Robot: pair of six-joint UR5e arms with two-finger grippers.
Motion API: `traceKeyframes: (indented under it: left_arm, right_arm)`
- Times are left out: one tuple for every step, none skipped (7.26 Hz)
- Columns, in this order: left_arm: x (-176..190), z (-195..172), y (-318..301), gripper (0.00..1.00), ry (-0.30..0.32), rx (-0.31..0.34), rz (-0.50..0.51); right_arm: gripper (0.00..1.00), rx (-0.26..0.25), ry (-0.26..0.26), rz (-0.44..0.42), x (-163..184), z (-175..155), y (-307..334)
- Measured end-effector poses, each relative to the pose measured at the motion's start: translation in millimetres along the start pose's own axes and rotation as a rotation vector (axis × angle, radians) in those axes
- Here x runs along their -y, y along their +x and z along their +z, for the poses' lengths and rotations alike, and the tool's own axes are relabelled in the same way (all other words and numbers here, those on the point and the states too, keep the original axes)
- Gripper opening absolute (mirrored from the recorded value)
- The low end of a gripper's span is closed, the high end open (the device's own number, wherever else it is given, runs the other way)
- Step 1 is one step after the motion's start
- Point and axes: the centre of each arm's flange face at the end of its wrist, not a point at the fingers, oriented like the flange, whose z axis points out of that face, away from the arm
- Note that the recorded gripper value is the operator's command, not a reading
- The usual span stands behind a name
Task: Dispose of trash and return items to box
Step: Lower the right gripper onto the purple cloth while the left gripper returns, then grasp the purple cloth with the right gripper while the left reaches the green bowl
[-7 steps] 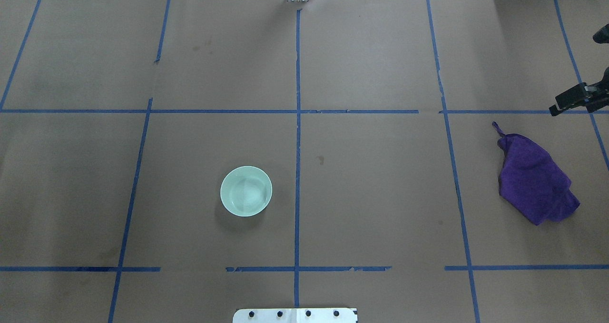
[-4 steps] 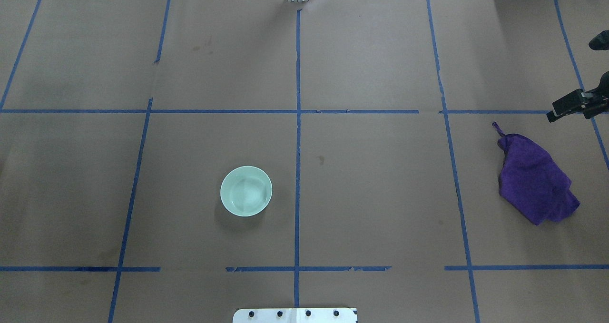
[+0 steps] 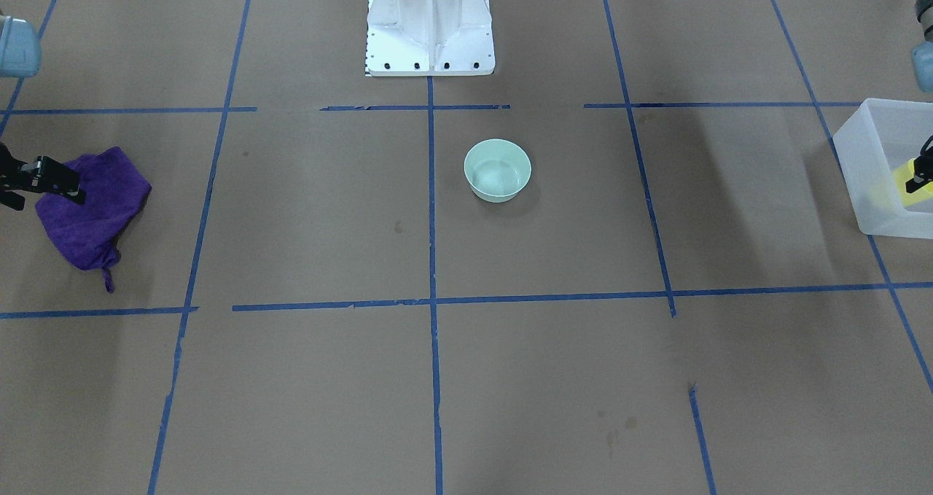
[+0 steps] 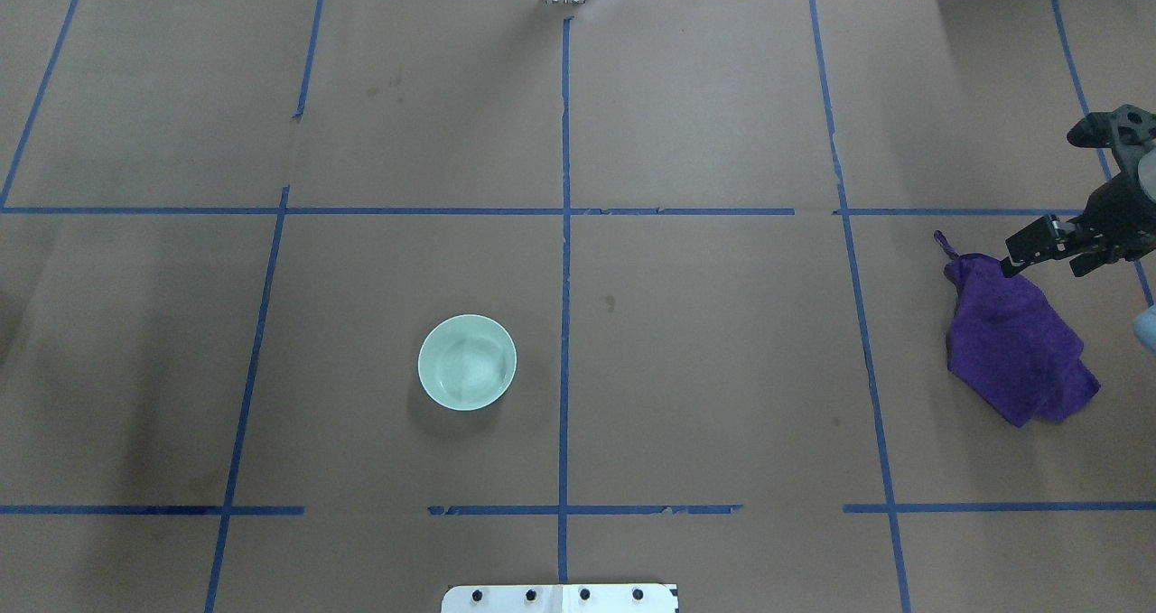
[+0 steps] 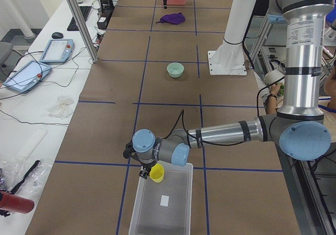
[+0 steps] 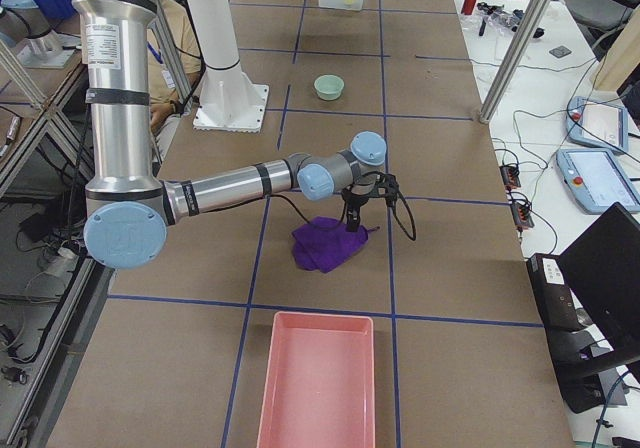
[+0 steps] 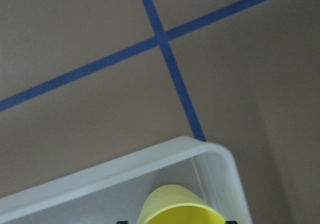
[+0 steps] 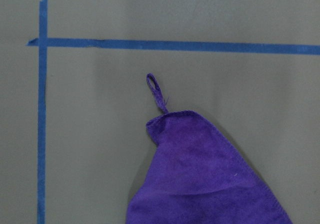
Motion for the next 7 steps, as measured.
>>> traceKeyframes:
  left_arm:
    - [31,-37,35,0.81,0.025,0.001,-0.055]
    - [60,-72,72,0.83,0.06,-0.001,-0.115]
    - [83,-94,107,0.83,0.085,-0.013,-0.167]
    - [102,-96,147,0.83,0.087,-0.036,-0.205]
    - [118,-91,190,0.83,0.078,-0.063,-0.244]
    - [129,-85,231,0.83,0.066,-0.091,-0.28]
    - [140,-78,273,0.83,0.048,-0.118,-0.315]
  right_arm:
    - [1.0,-0.021,-0.016,-0.002,-5,13,-6]
    - [1.0,-0.055,-0.026,-0.012,-8,28,-12]
    - [1.0,-0.088,-0.035,-0.024,-11,42,-14]
    - [1.0,-0.112,-0.048,-0.03,-13,55,-13]
    - [1.0,-0.129,-0.063,-0.031,-15,66,-11]
    - [1.0,-0.142,-0.078,-0.029,-17,76,-8]
    - [0.97,-0.152,-0.093,-0.025,-18,85,-4]
